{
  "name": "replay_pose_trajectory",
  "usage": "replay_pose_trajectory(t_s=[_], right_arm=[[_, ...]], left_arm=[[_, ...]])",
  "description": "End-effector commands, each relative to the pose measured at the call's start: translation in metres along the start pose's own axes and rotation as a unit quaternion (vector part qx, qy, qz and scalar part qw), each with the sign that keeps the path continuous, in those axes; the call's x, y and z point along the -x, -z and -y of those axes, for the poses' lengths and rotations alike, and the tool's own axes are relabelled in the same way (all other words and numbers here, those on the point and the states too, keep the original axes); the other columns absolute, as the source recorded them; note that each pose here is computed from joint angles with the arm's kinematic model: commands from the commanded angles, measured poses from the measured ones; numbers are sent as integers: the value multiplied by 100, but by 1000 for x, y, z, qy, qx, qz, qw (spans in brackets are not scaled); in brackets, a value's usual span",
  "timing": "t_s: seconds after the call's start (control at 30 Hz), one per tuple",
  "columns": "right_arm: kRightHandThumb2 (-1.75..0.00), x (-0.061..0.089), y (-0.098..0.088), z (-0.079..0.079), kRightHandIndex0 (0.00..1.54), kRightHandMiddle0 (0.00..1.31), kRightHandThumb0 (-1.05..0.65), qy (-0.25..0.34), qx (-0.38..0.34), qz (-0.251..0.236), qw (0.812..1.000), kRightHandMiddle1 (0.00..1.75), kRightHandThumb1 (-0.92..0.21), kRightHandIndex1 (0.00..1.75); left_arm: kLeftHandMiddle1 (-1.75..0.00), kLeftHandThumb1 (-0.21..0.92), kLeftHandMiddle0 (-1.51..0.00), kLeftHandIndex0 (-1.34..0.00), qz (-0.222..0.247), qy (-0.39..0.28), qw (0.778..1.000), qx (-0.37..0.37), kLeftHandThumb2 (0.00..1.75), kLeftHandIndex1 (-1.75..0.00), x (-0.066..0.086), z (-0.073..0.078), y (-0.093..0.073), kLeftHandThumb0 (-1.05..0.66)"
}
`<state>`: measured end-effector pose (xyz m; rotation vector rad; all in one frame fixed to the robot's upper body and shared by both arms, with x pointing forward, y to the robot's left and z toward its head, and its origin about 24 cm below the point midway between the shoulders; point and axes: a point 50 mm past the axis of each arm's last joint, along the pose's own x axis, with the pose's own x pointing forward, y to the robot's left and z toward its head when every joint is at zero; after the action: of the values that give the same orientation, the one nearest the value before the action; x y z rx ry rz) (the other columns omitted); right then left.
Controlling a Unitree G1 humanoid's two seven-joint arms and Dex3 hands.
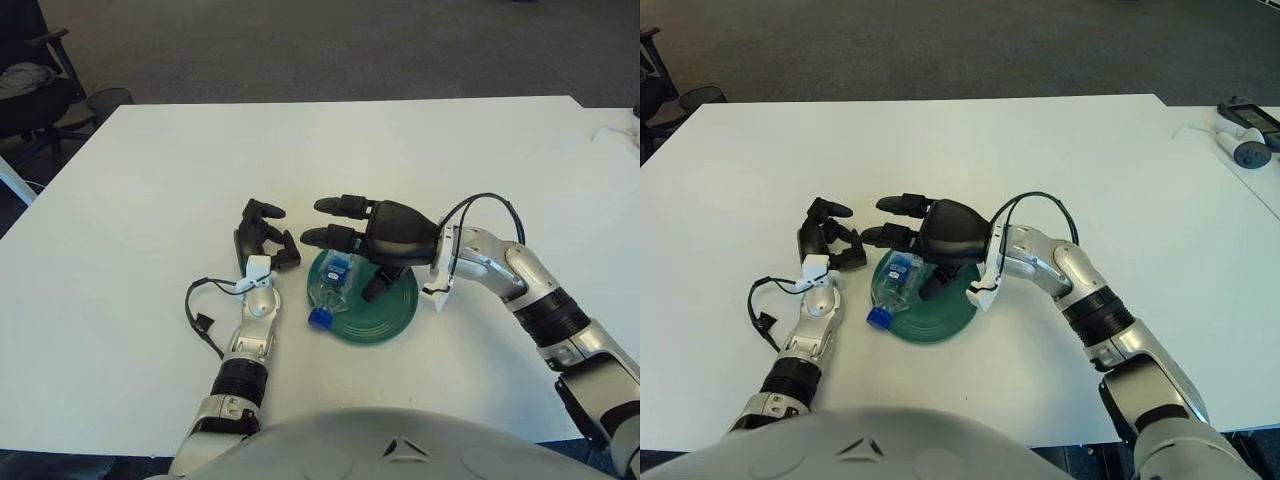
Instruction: Put the bottle into the plate.
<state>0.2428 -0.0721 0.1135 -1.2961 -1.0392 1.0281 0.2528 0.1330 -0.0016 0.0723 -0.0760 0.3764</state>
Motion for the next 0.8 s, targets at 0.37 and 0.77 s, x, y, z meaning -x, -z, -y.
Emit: replay_pose_trajectory(t_s=[0.37,0.77], right_arm=[[-76,5,12,13,0,0,-100,3,6,-6,1000,5,-92,0],[-64,5,29,35,0,2,-105,3,-39,-10,999,6,-92,0]], left_arm=[[-169,8,-80,-57,-12,16,1000,17,157,-175,8,-6,15,-1],[-166,7,-83,-57,-35,4,999,5,158,-175,8,-5,17,0]])
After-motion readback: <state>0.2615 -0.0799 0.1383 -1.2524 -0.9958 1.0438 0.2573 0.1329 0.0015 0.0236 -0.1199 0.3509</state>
